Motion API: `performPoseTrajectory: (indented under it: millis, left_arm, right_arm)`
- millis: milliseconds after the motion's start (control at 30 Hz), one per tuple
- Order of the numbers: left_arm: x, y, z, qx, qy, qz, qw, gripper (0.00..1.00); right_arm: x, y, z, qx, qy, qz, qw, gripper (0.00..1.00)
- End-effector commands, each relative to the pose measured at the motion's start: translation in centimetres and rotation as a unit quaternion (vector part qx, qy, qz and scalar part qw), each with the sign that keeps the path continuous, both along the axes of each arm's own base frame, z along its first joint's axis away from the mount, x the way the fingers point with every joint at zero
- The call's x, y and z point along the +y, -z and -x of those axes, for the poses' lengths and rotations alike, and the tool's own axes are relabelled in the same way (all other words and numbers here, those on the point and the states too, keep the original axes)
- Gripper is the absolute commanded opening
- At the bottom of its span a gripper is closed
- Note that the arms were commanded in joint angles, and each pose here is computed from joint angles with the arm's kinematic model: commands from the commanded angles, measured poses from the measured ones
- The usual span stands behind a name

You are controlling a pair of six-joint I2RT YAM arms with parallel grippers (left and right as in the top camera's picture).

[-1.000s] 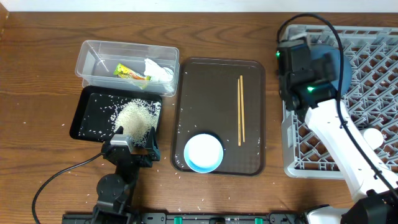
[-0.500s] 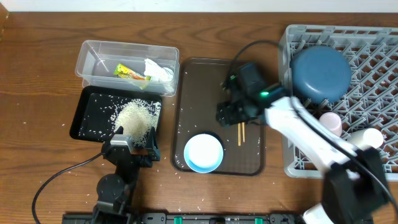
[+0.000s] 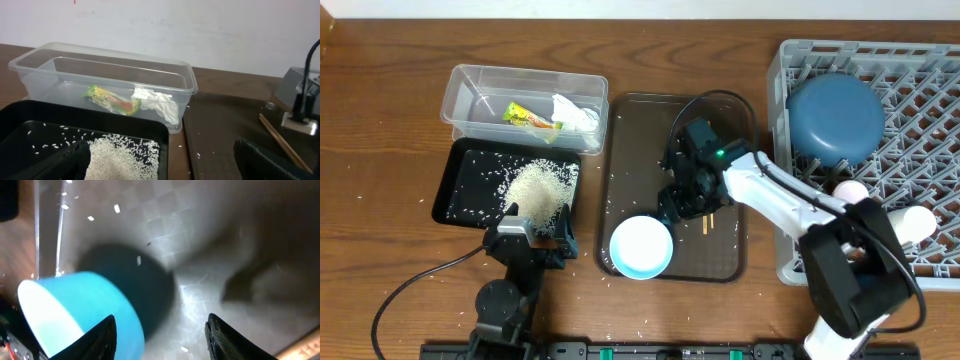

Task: Sort waste into correct bins and load items into the dishwasher rack
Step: 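Move the right gripper to the light-blue bowl and grasp its rim, then carry the light-blue bowl into the dish rack and release it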

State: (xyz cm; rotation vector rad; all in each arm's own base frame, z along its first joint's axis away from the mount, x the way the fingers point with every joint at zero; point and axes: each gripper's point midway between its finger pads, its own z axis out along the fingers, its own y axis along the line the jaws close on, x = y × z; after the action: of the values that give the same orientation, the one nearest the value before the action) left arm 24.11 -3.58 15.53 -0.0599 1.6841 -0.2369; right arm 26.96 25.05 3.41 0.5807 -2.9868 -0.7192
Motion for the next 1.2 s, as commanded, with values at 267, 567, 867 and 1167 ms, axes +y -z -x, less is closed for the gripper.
performPoseTrajectory:
  millis: [267, 567, 867, 1167]
  left_arm:
    - [0.0, 1.8, 0.0, 0.022, -0.002, -0.001, 1.000, 0.94]
    - [0.1, 1.8, 0.0, 0.022, -0.002, -0.001, 1.000, 0.94]
    - [0.1, 1.8, 0.0, 0.022, -0.002, -0.001, 1.000, 0.94]
    - [0.1, 1.8, 0.0, 0.022, -0.002, -0.001, 1.000, 0.94]
  right_arm:
    - [-0.5, -4.1, -0.2, -0.078, -0.035, 0.006, 0.996, 0.60]
    - [1.4, 1.2, 3.7, -0.037, -0.063, 0.055, 0.996, 0.18]
    - [-2.8, -3.3, -3.0, -0.120, 0.092, 0.082, 0.985, 0.01]
    - [-24.7, -17.4, -8.7, -0.336, 0.383, 0.239, 0.827, 0.01]
